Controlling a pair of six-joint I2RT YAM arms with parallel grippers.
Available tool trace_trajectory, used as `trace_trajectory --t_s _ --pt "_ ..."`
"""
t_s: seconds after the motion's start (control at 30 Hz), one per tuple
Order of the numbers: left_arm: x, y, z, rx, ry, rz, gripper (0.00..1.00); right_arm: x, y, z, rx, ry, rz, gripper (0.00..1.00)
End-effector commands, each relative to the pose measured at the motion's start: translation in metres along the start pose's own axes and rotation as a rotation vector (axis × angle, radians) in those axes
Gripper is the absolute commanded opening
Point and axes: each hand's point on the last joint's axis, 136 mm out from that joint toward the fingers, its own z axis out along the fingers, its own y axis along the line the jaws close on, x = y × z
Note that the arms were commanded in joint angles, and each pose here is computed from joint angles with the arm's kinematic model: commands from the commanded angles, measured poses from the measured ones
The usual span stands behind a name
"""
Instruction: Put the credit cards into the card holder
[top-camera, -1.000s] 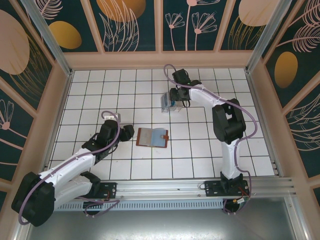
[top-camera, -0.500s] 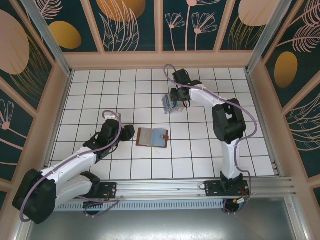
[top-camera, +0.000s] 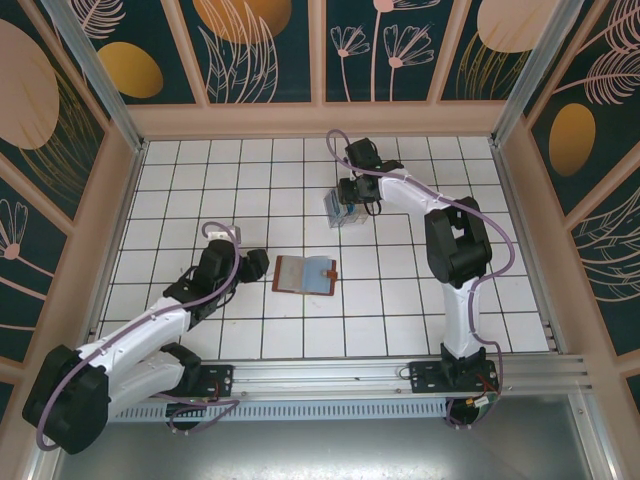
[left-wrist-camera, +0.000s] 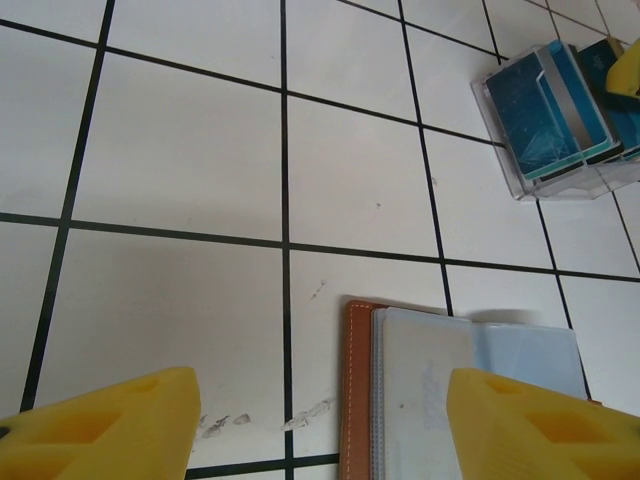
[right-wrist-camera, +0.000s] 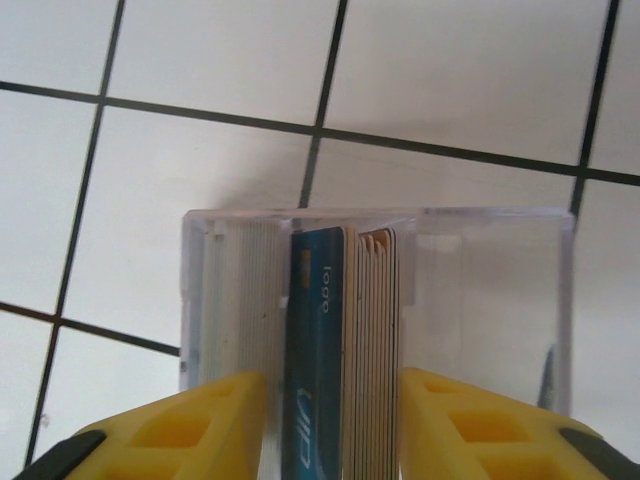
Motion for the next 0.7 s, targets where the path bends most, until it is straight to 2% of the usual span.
trace_trajectory --t_s 0.0,0.2,0.57,0.67 --pt "-0.001 0.003 -0.002 -0.003 -0.028 -0.007 0.67 -0.008 0.015 -0.021 -0.092 -0.017 -0.017 0.38" --pt "0.001 0.003 0.0 -0.002 -0.021 -0.009 0.67 -0.008 0.033 -0.03 -0.202 -0.01 -0.006 0.38" --pt "0.003 0.003 -0.003 0.008 -0.022 -0.013 0.68 0.01 0.011 -0.006 -0.097 0.048 0.013 0.44" --pt "0.003 0.006 -0.003 0.001 -0.029 -0.015 0.68 0.01 0.016 -0.005 -0.126 0.061 0.01 0.44"
